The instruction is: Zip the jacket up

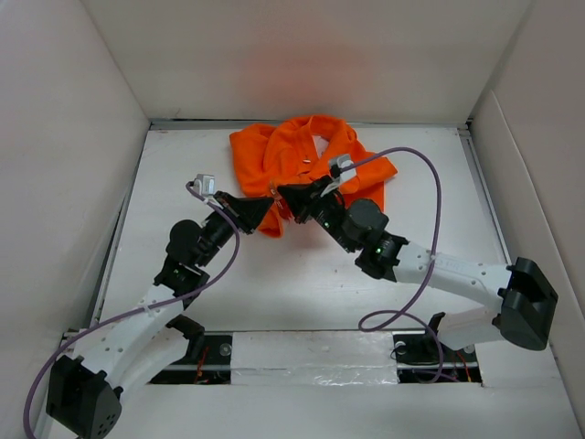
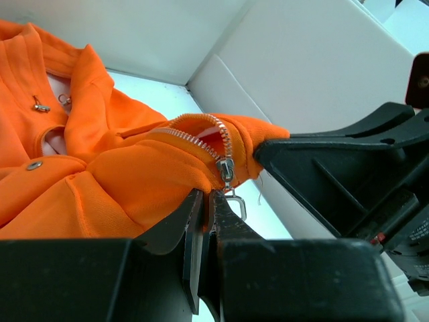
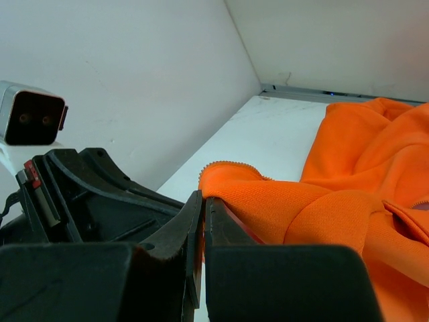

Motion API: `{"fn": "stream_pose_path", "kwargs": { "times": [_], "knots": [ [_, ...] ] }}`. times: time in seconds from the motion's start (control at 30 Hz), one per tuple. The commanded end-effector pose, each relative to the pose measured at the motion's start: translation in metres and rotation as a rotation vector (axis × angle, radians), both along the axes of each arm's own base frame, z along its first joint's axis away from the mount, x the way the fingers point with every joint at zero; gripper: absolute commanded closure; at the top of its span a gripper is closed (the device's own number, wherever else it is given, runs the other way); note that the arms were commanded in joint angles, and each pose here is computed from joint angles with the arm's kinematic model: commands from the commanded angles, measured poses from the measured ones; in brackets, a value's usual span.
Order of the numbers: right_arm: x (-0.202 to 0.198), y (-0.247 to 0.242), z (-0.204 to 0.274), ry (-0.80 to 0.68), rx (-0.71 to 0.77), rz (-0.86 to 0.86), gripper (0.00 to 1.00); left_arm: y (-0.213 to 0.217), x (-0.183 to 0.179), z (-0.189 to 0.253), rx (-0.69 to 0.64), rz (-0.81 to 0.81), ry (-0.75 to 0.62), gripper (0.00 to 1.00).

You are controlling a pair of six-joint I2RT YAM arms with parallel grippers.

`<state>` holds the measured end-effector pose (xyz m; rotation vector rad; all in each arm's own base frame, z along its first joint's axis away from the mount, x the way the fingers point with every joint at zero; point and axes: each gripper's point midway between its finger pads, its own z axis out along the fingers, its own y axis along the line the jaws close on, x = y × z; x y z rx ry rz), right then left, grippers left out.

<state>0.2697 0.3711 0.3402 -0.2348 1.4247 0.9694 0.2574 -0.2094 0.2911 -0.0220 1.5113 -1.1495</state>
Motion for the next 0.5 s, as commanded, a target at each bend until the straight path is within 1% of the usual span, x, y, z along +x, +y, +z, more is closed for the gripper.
{"fn": "stream_pose_path", "kwargs": {
  "times": [0.0,0.07,0.33,0.4,0.43,0.47],
  "knots": [
    [-0.005,0.006,0.044,-0.071,0.068,0.021,1.00,-0.004,-0.020,0.051,-0.067,-0.075,-0.160,1.00],
    [0.003,0.002,0.046,-0.063,0.083,0.020,1.00,-0.005,-0.024,0.048,-0.073,-0.092,-0.160,1.00],
    [0.012,0.011,0.041,-0.049,0.078,0.130,1.00,-0.009,-0.036,0.052,-0.088,-0.147,-0.200,1.00],
    [0.021,0.010,0.039,-0.030,0.094,0.144,1.00,-0.008,-0.039,0.052,-0.093,-0.152,-0.206,1.00],
    [0.015,0.014,0.037,-0.035,0.089,0.206,1.00,-0.009,-0.040,0.051,-0.090,-0.158,-0.203,1.00],
    [0.014,0.014,0.035,-0.022,0.101,0.226,1.00,-0.009,-0.040,0.051,-0.088,-0.161,-0.201,1.00]
  ]
}}
